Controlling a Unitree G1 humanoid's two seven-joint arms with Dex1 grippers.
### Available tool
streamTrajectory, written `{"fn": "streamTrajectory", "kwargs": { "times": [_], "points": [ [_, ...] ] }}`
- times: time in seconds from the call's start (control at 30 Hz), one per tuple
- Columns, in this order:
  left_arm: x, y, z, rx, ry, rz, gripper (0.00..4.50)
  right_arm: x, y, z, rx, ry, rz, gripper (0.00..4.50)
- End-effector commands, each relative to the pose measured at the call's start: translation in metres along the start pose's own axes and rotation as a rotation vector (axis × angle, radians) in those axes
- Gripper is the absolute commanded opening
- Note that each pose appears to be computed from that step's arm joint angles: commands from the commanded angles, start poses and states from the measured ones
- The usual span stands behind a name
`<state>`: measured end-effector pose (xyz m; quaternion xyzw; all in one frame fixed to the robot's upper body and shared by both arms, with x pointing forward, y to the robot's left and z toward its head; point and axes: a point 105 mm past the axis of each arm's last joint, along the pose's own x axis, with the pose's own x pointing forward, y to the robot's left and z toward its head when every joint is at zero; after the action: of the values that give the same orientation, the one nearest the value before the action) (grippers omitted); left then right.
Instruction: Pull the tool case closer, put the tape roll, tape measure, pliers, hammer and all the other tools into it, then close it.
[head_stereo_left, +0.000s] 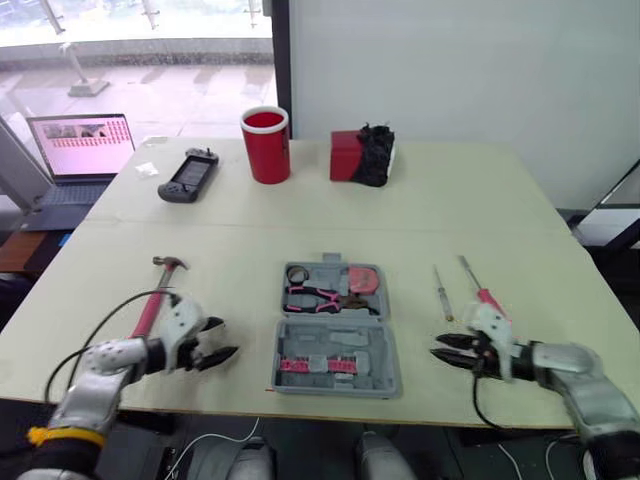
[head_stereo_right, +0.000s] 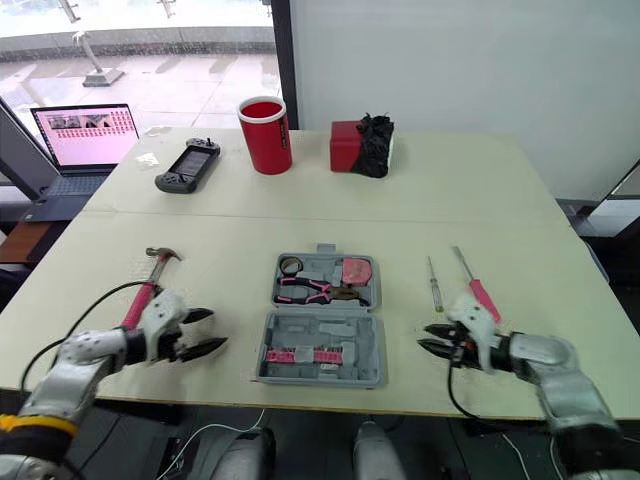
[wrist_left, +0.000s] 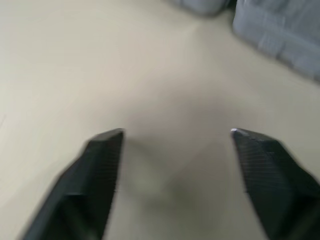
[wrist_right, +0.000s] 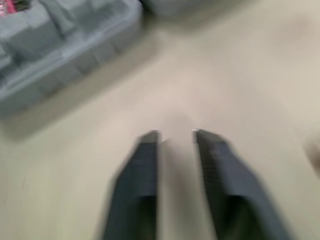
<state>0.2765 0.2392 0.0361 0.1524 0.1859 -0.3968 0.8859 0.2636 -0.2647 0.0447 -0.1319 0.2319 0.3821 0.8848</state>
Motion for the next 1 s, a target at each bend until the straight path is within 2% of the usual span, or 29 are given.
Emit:
{"fn": "streamTrajectory", "kwargs": {
  "times": [0.03, 0.1, 0.33, 0.47, 0.63, 0.83, 1.0],
  "points": [
    [-0.026, 0.008, 0.013, 0.045, -0.075, 0.065, 4.5, -0.032, -0.012, 0.023, 0.001, -0.119, -0.103, 3.42],
    [-0.042, 0.01, 0.01, 0.033, -0.087, 0.11, 4.5, -0.047, -0.016, 0.026, 0.031, -0.16, -0.162, 4.47],
    [-0.102, 0.027, -0.013, -0.026, -0.085, 0.298, 4.5, -0.087, -0.02, 0.006, 0.135, -0.18, -0.318, 4.47],
    [-0.13, 0.041, -0.029, -0.061, -0.061, 0.409, 4.5, -0.094, -0.03, -0.006, 0.184, -0.19, -0.369, 4.47],
    [-0.145, 0.044, -0.04, -0.08, -0.055, 0.448, 4.5, -0.094, -0.035, -0.009, 0.192, -0.2, -0.372, 4.47],
    [-0.141, 0.048, -0.032, -0.049, -0.076, 0.43, 4.5, -0.087, -0.036, 0.001, 0.184, -0.223, -0.359, 4.47],
    [-0.111, 0.047, 0.009, 0.019, -0.124, 0.271, 4.5, -0.072, -0.039, 0.022, 0.273, -0.226, -0.365, 4.47]
  ]
}}
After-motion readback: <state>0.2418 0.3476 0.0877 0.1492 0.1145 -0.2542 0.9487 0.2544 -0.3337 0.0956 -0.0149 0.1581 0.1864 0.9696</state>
